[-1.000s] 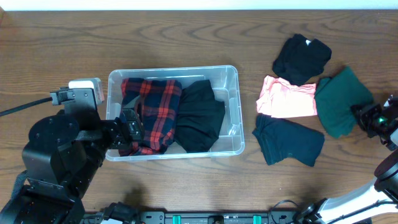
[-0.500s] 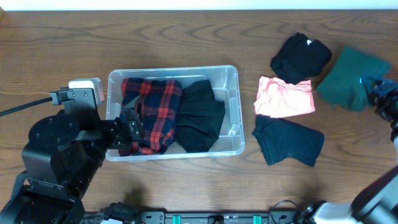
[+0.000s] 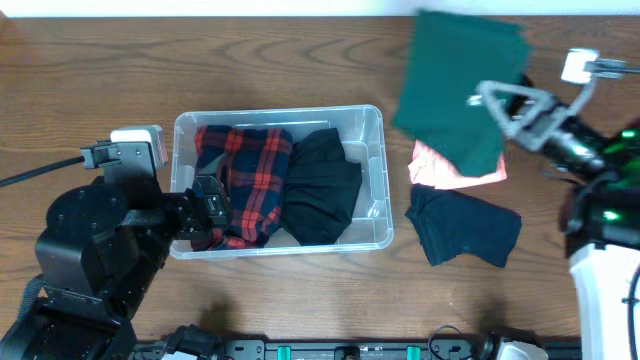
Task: Pack container
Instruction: 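Grasp and lift the dark green garment with the right gripper, then lower the green garment into the bin's right half and release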
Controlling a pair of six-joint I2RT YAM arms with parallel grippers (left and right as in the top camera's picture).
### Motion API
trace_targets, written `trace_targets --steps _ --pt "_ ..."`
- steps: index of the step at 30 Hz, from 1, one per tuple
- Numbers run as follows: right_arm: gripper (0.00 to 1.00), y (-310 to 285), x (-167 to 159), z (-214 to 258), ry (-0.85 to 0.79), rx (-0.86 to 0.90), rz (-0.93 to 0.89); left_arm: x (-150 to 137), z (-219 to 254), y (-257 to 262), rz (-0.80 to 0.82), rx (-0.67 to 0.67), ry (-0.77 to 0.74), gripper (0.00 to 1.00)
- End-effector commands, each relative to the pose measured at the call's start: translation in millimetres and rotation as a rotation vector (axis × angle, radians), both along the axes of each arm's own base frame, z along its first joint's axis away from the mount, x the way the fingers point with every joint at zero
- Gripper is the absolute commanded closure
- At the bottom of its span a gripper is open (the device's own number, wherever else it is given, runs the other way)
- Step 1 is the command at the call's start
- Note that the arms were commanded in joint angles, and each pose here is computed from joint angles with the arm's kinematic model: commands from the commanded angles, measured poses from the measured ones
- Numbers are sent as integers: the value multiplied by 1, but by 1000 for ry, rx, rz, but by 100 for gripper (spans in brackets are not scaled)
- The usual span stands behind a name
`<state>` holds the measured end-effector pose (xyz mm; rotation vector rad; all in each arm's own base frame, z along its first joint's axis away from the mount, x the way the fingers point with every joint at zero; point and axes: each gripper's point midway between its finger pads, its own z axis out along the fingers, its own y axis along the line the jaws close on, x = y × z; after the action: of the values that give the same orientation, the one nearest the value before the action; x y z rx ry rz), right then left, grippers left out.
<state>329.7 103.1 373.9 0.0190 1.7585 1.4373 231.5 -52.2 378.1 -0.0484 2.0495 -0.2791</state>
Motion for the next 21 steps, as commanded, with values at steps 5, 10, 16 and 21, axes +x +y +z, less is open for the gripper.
trace_targets --steps 5,10,16,21 --pt "99 89 0 -5 -89 -50 87 0 4 3 10 14 -13 2" --pt "99 135 7 -30 -163 -122 156 0 4 3 10 14 -13 2" --pt "99 176 14 -96 -19 -177 259 0 4 3 10 14 -13 2" --pt "99 193 12 -149 72 -262 308 0 4 3 10 14 -13 2"
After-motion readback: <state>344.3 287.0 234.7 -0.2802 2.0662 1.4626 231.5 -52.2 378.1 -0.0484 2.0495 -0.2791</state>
